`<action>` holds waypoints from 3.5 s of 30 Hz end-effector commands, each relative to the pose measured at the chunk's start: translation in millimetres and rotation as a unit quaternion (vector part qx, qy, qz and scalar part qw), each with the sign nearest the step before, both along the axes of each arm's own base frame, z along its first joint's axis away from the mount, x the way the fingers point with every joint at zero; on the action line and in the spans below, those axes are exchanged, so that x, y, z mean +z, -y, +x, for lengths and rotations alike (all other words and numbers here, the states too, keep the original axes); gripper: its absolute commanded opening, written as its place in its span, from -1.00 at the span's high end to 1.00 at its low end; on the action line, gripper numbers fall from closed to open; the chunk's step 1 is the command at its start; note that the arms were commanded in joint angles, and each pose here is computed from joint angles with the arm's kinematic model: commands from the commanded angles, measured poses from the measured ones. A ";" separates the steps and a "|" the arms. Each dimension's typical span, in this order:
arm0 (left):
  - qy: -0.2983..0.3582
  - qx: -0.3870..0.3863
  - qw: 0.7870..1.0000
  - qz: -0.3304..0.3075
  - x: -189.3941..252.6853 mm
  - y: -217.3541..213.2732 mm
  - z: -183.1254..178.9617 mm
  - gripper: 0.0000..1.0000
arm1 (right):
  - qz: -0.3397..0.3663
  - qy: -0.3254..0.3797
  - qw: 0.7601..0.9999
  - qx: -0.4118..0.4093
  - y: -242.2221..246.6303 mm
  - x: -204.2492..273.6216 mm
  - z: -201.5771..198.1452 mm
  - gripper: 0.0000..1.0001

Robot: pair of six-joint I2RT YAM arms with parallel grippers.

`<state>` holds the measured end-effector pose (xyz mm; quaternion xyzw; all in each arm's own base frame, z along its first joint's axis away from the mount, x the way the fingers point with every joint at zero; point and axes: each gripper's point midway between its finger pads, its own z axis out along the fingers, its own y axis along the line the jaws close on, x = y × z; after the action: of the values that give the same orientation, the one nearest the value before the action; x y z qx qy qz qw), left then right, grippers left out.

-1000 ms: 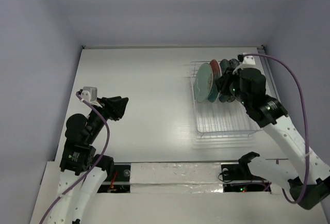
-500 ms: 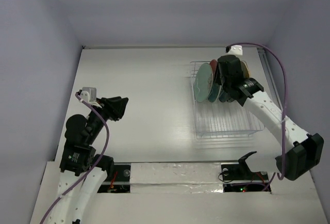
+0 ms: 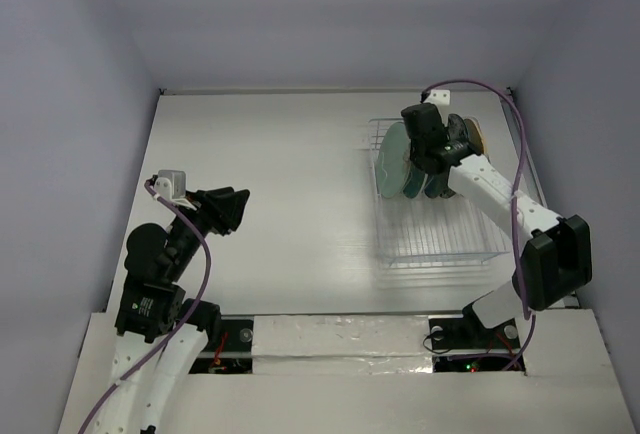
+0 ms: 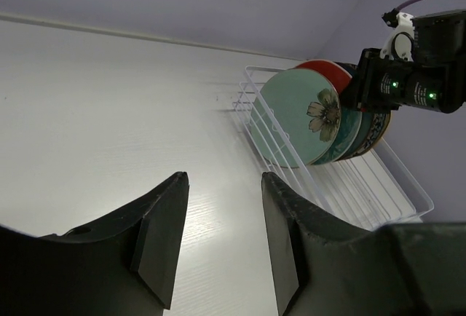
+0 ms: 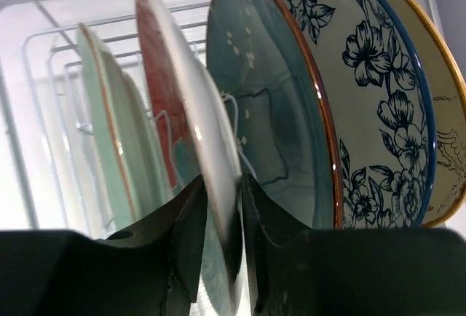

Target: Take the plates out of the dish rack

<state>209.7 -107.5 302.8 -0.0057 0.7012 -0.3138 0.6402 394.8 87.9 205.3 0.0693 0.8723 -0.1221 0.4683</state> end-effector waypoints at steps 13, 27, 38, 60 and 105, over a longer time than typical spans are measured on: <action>0.013 0.004 1.000 -0.005 3.9 -1.1 1.3 0.10 | -0.001 0.128 0.991 -0.034 27.8 114.3 -7.0 1.00; 0.014 0.007 1.000 -0.006 4.6 -2.5 2.1 0.08 | 0.039 0.249 0.967 -0.029 45.8 254.8 -74.5 1.00; 0.022 0.014 1.000 -0.007 7.9 -5.8 0.9 0.08 | 0.340 0.265 0.857 0.283 -175.8 268.0 -62.7 1.00; 0.029 0.024 0.999 -0.012 11.0 -10.2 -1.3 0.07 | 0.476 0.062 0.836 0.266 -367.5 42.3 15.7 1.00; 0.025 0.019 0.999 -0.010 8.2 -8.0 0.9 0.23 | 0.268 0.118 0.938 0.184 -211.5 48.7 -39.6 1.00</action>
<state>208.4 -98.2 304.3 -0.0222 0.6929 -0.3040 0.6534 362.1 347.3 216.3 0.0431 0.8253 0.2842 0.4860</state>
